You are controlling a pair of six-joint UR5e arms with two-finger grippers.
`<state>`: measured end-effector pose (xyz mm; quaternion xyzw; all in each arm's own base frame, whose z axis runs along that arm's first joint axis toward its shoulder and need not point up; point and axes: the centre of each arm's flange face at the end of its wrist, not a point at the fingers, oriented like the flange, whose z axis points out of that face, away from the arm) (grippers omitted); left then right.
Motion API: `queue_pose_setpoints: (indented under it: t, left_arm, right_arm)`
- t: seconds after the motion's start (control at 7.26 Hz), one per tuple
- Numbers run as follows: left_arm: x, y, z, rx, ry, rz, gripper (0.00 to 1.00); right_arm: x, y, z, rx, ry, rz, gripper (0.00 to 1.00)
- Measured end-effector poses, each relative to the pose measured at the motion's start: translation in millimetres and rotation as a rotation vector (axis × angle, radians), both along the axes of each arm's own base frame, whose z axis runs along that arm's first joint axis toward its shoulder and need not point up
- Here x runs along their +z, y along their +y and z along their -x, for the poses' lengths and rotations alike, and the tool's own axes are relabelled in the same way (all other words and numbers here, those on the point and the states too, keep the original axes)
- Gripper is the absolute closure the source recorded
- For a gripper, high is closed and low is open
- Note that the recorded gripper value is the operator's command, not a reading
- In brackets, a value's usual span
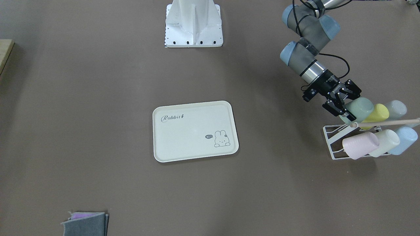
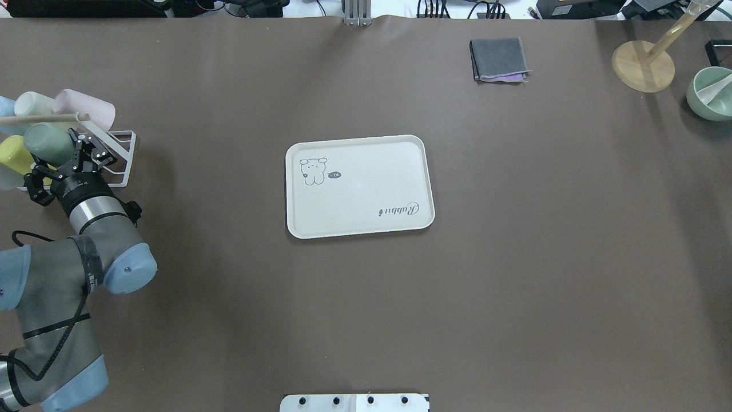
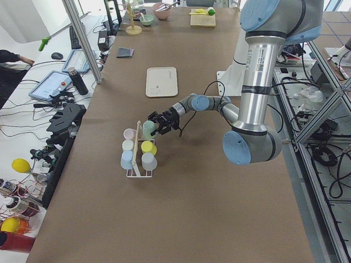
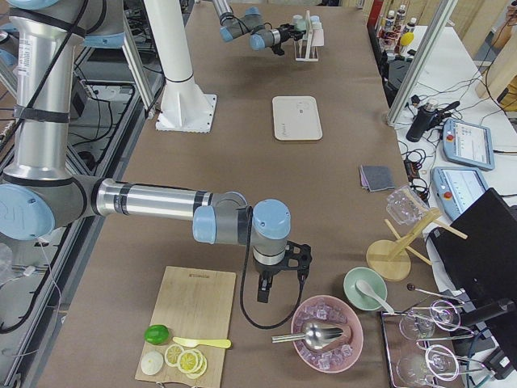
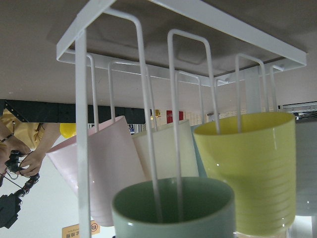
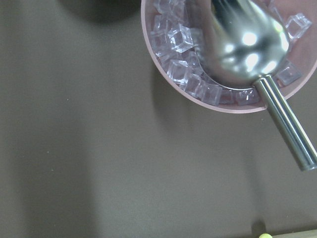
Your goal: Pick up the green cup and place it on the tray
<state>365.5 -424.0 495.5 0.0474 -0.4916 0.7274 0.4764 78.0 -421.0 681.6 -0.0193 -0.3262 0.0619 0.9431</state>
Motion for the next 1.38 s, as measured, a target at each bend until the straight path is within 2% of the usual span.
queue_pose_setpoints:
  t: [0.41,0.83,1.1,1.38]
  left_arm:
    - [-6.8,8.8,18.7,0.000,0.017,-0.015,0.84]
    - [-19.8,14.5,36.8,0.008,0.061,-0.073,0.84]
    - [-33.0,19.0,46.9,0.064,0.101,-0.090,0.85]
    - [-58.7,20.0,58.9,0.149,0.194,-0.093,0.85]
  right_arm:
    - [1.2,1.5,0.2,0.004,-0.003,0.006,0.00]
    - [0.1,2.1,2.0,0.004,-0.025,0.006,0.00]
    - [-2.7,1.8,2.9,0.001,-0.037,0.000,0.00]
    - [-3.3,2.3,4.5,0.001,-0.059,0.001,0.00]
